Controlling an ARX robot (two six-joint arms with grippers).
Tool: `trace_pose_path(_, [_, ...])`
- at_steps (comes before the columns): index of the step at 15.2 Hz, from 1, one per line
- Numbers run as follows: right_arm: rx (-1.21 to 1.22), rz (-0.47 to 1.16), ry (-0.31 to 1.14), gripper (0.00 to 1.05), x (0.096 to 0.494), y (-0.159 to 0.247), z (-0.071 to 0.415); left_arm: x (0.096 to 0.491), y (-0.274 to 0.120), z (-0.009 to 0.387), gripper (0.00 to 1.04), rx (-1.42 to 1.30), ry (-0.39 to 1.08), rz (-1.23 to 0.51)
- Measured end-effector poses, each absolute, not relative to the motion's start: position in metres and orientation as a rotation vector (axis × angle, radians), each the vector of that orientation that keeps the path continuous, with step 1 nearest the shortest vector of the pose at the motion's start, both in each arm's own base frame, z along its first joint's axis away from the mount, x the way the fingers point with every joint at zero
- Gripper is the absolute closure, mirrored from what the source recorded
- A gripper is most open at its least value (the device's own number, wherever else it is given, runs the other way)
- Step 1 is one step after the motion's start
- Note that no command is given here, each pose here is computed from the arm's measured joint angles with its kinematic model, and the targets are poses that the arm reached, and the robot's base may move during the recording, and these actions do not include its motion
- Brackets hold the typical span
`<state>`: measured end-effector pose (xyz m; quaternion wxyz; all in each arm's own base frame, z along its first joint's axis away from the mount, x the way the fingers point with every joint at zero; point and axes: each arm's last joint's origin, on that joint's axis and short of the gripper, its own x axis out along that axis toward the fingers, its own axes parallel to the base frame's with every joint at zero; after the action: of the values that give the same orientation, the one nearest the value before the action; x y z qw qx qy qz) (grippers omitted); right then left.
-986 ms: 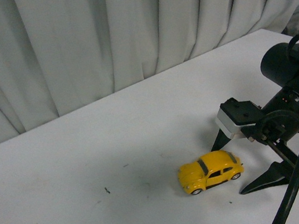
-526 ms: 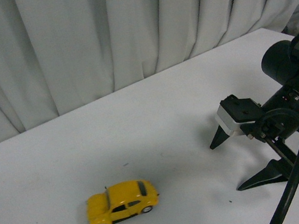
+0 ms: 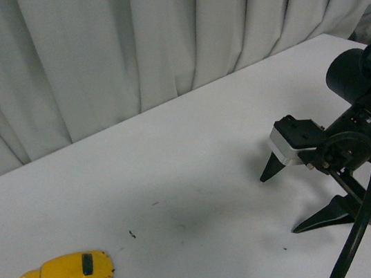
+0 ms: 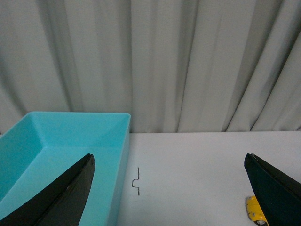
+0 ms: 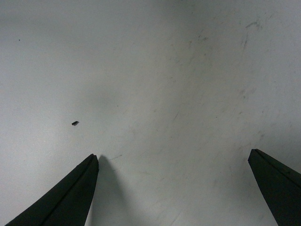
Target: Wind up and store yellow beetle toy
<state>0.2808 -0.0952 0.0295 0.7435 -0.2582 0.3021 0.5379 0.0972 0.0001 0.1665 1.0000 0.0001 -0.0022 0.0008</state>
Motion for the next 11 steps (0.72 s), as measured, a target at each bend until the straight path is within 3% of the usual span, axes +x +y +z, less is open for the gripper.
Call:
trace_pose_path(5, [-0.592, 1.153, 0.614, 0.07, 0.276, -0.093, 0.031, 0.097, 0.0, 0.167, 0.07, 0.0, -0.004, 0.002])
trace_pose_path(11, [-0.812, 1.131, 0.436, 0.07, 0.263, -0.065, 0.083, 0.097, 0.0, 0.167, 0.07, 0.0, -0.004, 0.002])
